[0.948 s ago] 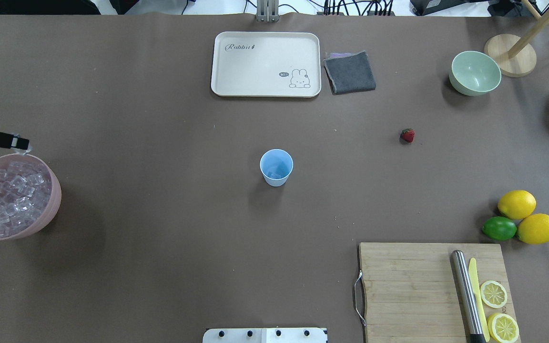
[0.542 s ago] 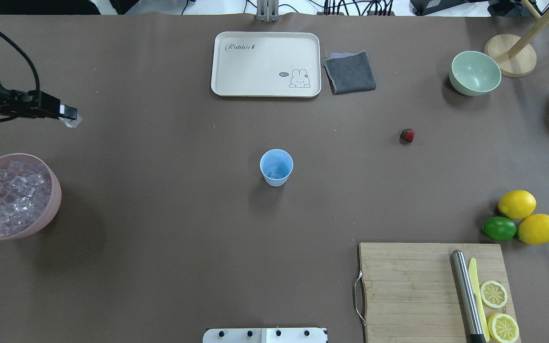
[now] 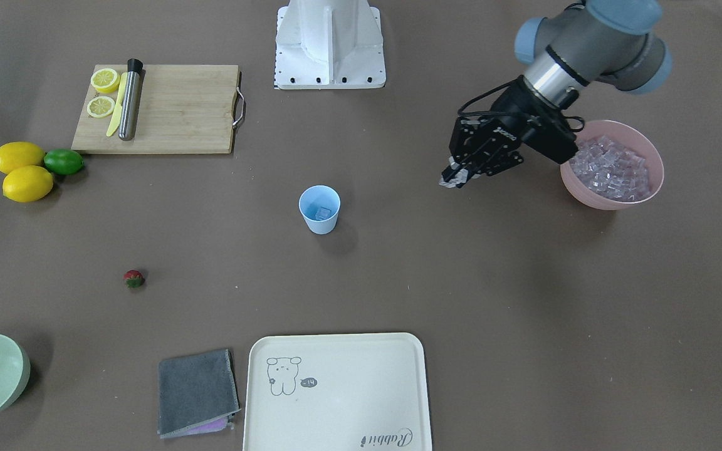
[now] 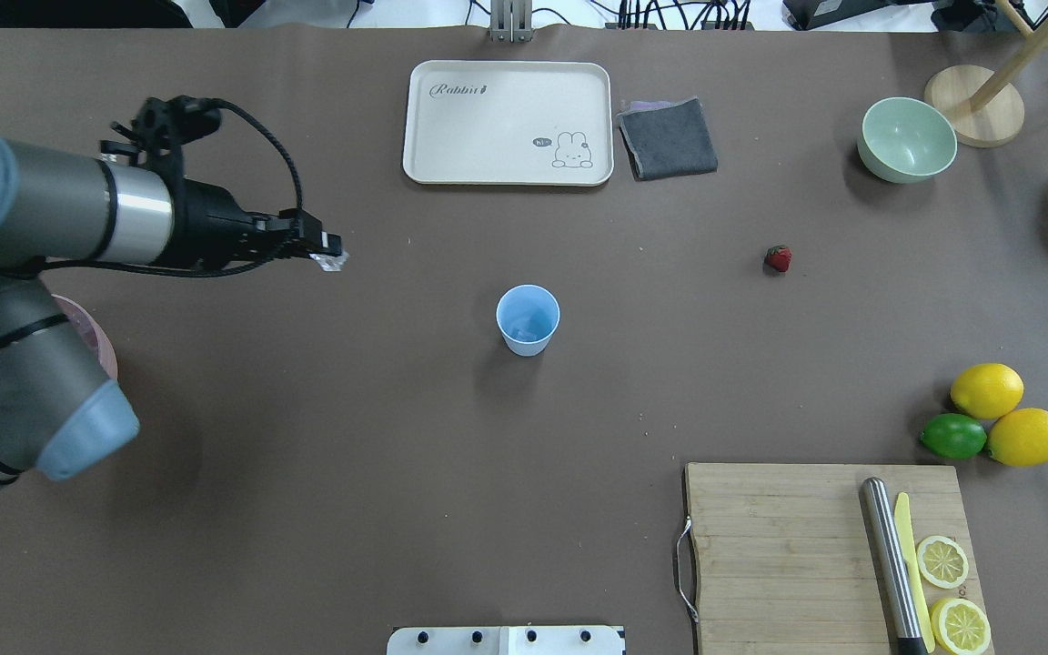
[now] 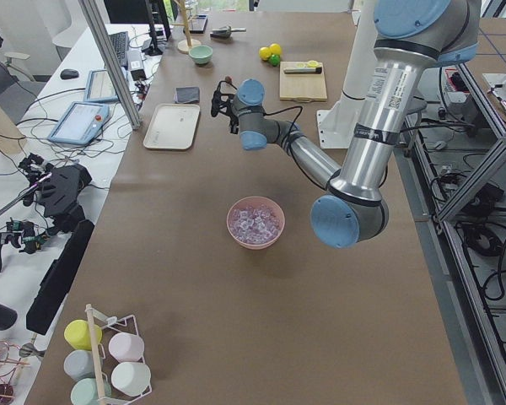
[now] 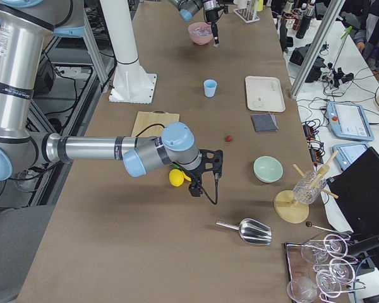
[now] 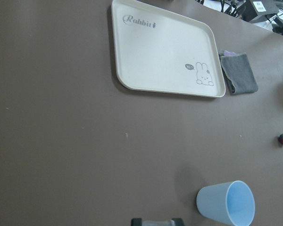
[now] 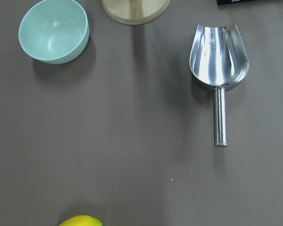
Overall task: Put ice and strawberries in cup
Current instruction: 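Carry the second ice cube with the left gripper into the blue cup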
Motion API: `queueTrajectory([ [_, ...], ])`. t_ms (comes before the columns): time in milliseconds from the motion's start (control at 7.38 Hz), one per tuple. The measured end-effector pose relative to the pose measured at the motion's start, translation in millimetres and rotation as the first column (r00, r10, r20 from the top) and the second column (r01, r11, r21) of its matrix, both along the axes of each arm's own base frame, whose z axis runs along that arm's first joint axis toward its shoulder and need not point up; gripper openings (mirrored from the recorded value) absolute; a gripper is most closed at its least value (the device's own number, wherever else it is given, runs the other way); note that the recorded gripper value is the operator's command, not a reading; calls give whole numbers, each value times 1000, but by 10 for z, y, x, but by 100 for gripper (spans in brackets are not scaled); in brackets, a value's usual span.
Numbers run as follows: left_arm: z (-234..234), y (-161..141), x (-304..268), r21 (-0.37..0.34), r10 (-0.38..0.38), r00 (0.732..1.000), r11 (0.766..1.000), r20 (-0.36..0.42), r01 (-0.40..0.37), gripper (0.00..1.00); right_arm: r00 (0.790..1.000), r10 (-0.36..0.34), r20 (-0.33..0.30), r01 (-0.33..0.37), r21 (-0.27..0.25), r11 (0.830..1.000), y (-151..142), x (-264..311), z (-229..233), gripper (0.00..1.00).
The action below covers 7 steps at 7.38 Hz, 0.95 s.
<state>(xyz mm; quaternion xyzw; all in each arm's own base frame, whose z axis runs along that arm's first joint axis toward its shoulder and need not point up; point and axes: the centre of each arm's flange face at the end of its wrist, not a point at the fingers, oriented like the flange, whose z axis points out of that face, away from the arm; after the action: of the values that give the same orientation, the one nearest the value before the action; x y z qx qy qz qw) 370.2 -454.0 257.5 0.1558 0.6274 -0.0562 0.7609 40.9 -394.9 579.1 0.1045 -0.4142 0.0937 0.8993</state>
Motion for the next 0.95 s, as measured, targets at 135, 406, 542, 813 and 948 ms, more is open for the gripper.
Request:
queueTrajectory([
  [135, -209, 80, 380, -10, -27, 999, 1000, -24, 27, 0, 1000, 0, 0, 0, 0, 1000, 0, 0, 0, 100],
  [406, -553, 264, 959, -23, -82, 995, 996, -51, 81, 0, 1000, 0, -1, 0, 0, 1000, 0, 0, 1, 100],
  [542, -728, 319, 1207, -35, -116, 992, 993, -55, 114, 0, 1000, 0, 0, 0, 0, 1000, 0, 0, 0, 100],
  [813, -941, 392, 1625, -44, -179, 983, 983, -43, 177, 0, 1000, -1, 2, 1, -3, 1000, 5, -1, 9, 100],
  [948, -928, 418, 1762, -42, -205, 978, 978, -27, 204, 0, 1000, -2, 3, 2, -6, 1000, 16, -2, 19, 100],
])
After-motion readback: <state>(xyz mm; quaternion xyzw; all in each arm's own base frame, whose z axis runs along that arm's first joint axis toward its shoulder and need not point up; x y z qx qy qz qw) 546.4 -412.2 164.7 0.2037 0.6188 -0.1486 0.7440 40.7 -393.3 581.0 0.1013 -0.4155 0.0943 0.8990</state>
